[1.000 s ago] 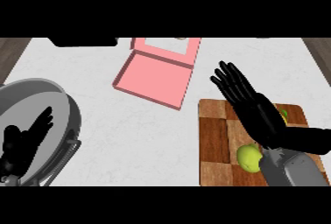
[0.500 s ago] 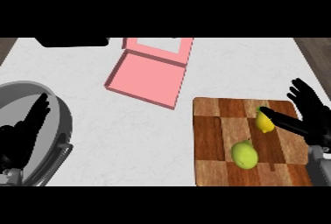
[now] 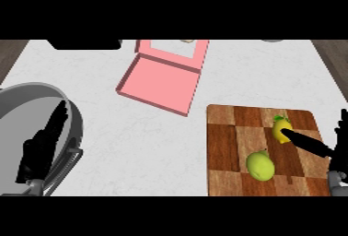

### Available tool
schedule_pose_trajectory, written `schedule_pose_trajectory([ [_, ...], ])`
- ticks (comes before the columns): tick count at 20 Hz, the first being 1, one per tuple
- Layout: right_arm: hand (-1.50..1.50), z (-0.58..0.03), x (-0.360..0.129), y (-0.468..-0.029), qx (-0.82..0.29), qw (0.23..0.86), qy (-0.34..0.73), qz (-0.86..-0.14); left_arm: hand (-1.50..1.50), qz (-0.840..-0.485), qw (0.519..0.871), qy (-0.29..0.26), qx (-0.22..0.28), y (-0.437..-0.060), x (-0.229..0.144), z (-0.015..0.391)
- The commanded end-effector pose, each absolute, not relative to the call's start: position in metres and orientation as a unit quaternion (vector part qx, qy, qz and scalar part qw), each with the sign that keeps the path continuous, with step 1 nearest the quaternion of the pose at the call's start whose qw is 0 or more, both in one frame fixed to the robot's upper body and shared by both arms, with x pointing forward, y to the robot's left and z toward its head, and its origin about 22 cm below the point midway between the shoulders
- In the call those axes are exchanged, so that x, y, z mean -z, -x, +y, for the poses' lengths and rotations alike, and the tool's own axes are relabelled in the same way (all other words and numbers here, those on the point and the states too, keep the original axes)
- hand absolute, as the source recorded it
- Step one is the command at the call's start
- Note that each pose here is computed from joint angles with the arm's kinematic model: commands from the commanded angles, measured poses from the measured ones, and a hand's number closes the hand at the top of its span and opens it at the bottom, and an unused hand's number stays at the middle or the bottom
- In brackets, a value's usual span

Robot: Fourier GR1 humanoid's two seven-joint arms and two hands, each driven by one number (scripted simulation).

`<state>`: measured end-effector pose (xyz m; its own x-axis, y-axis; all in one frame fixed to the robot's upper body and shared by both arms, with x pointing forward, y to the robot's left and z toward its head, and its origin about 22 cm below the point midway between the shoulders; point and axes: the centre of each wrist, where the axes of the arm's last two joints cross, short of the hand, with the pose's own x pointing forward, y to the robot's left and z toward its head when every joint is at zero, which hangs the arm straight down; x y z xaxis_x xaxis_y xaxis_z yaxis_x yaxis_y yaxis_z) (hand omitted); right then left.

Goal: Pick the pear from the cutting board and place it in the cardboard box

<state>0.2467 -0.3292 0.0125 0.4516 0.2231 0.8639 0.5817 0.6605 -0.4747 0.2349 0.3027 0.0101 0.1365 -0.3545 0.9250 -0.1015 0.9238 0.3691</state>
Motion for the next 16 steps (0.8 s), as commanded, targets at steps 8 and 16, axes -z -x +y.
schedule_pose_trajectory([
  [8,-1.5,-0.322,-0.08,-0.254,-0.166,0.885,0.332,-0.283,0.0,-0.657,0.728,-0.167,0.099,-0.246,-0.021,0.296],
  [16,-1.5,-0.285,-0.116,-0.277,-0.218,0.927,0.241,-0.185,0.0,-0.655,0.729,-0.169,0.101,-0.234,-0.007,0.277],
])
